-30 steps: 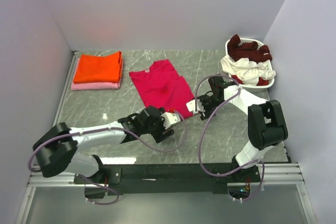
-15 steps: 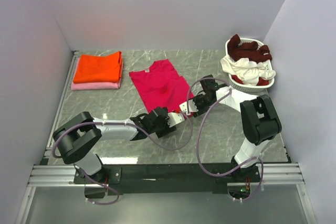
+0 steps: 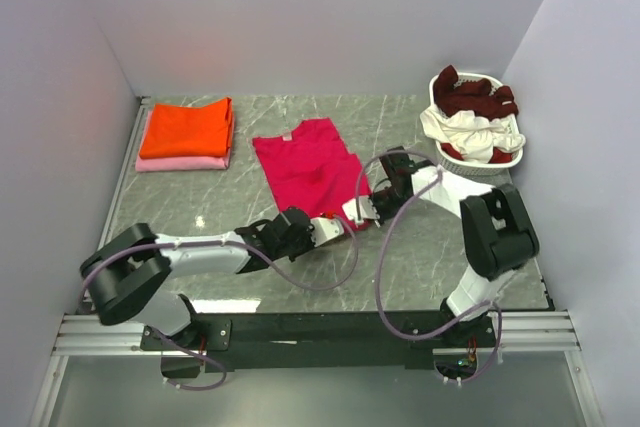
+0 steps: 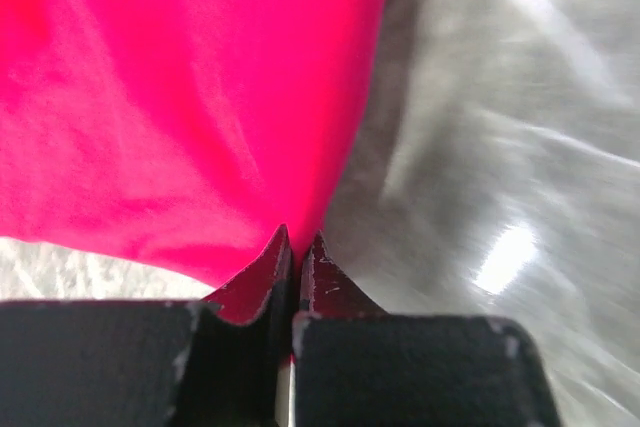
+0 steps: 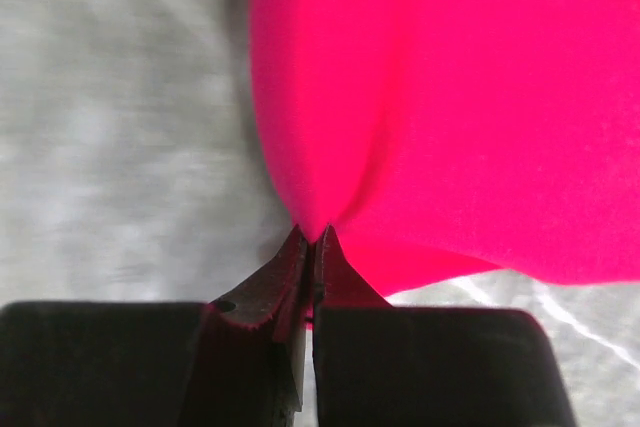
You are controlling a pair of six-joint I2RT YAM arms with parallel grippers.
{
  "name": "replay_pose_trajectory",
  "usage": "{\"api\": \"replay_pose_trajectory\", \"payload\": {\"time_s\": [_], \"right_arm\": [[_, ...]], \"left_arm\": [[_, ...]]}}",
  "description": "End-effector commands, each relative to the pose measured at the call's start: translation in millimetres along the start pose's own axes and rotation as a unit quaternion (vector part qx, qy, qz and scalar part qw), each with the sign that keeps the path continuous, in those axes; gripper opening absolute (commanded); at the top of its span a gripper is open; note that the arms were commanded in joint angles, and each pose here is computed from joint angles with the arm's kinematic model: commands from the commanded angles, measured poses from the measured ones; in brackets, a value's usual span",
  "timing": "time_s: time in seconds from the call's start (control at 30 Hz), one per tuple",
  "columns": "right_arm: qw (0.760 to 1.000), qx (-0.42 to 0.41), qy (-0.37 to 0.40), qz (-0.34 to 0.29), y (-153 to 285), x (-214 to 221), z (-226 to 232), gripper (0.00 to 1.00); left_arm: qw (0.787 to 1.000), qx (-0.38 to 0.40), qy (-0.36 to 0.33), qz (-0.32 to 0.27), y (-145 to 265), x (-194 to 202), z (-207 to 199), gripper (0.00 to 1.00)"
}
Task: Fold and stack the t-shirts
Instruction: Fold the tshirt
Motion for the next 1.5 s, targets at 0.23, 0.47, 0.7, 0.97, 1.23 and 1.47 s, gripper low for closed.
{"api": "replay_pose_trajectory", "payload": {"time_s": [0.23, 0.47, 0.7, 0.97, 1.23, 1.47], "right_arm": [[0.991, -0.097, -0.086, -0.015, 49.4, -8.0, 145.3, 0.00], [0.988, -0.029, -0.151, -0.033, 83.0, -26.5, 145.6, 0.00], [0.976, 0.038, -0.209, -0.052, 121.4, -49.6, 60.9, 0.00], [0.949, 0.059, -0.303, -0.065, 110.9, -46.1, -55.3, 0.00], [0.920, 0.119, -0.366, -0.072, 87.4, -37.4, -133.0, 0.00], [0.898, 0.164, -0.404, -0.061, 63.3, -24.0, -161.2, 0.00]], "left_arm": [[0.966, 0.235, -0.051, -0.094, 52.6, -31.5, -49.6, 0.01], [0.968, 0.211, -0.070, -0.119, 64.2, -44.6, -36.8, 0.00], [0.980, 0.103, -0.054, -0.158, 67.3, -49.5, 44.1, 0.00], [0.991, 0.035, -0.002, -0.126, 16.0, -16.3, 147.6, 0.00], [0.994, 0.003, 0.057, -0.090, -31.2, 9.3, 206.5, 0.00], [0.993, -0.014, 0.093, -0.071, -55.2, 23.0, 225.8, 0.01]]}}
Point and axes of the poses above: each gripper's point midway between its finger pads, its own y axis back along the fingers, its own z axis along the line the jaws close on, x = y × z, the point moved 10 cm from there along y, back along the fingers, and after that the axes turned 15 degrees about -y, right-handed, at the moved point
